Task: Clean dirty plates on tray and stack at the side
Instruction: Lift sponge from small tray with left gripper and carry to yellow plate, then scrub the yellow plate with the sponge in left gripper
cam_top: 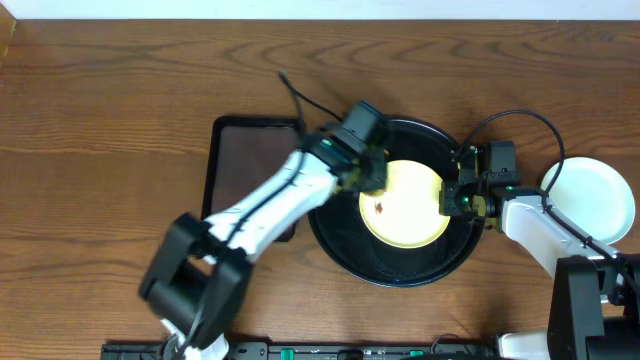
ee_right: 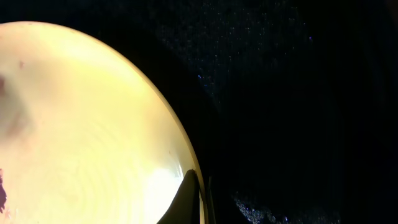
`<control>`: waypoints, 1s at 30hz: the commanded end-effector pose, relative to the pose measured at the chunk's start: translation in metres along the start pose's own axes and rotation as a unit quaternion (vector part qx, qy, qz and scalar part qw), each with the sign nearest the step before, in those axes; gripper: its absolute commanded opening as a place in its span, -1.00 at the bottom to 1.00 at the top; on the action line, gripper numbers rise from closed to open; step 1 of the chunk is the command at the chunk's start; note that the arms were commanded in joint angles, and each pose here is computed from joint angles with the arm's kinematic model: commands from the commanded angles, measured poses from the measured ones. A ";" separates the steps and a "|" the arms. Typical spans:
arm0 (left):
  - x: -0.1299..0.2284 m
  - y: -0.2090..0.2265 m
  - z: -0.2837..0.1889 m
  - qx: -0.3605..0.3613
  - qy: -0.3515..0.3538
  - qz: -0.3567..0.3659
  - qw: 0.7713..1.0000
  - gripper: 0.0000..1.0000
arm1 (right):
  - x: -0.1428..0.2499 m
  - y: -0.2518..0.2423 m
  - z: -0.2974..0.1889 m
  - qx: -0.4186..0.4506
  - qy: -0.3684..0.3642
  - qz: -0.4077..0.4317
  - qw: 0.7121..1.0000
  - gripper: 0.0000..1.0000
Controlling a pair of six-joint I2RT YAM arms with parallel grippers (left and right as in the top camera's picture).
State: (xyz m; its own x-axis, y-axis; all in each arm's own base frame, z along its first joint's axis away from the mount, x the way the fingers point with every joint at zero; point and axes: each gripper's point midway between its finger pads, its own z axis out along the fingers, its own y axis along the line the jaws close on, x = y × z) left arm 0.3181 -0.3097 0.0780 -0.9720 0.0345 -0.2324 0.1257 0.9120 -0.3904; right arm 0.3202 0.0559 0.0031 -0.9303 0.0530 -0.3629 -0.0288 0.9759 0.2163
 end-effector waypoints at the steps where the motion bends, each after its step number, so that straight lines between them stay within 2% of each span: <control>1: 0.022 -0.023 0.035 0.035 0.053 -0.029 0.998 -0.85 | 0.013 -0.007 0.008 0.018 0.023 0.010 1.000 -0.98; 5: 0.043 -0.023 0.063 0.039 0.098 -0.048 0.993 -0.85 | 0.013 -0.007 0.008 0.018 0.023 0.010 1.000 -0.98; 9: 0.054 -0.001 0.081 0.008 0.124 -0.061 0.990 -0.86 | 0.013 -0.007 0.008 0.018 0.023 0.010 1.000 -0.98; 13: 0.045 0.045 0.077 -0.094 0.095 -0.063 0.989 -0.85 | 0.013 -0.007 0.008 0.018 0.023 0.010 1.000 -0.98; 19: 0.034 0.070 0.068 -0.166 0.064 -0.039 0.983 -0.85 | 0.019 -0.016 0.007 0.044 0.035 0.011 0.998 -0.98; 23: 0.016 0.058 0.064 -0.157 0.037 -0.033 0.986 -0.86 | 0.019 -0.016 0.007 0.044 0.033 0.011 0.998 -0.98; 30: -0.004 0.015 0.086 -0.090 -0.021 0.014 0.996 -0.85 | 0.018 -0.015 0.007 0.042 0.033 -0.003 0.999 -0.98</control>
State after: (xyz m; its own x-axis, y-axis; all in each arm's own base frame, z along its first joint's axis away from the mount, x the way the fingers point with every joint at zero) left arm 0.3306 -0.3227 0.0087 -0.9753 0.0179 -0.2204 0.0745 0.9650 -0.2515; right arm 0.3166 0.0555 0.0025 -0.9372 0.0510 -0.3450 -0.0254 0.9766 0.2136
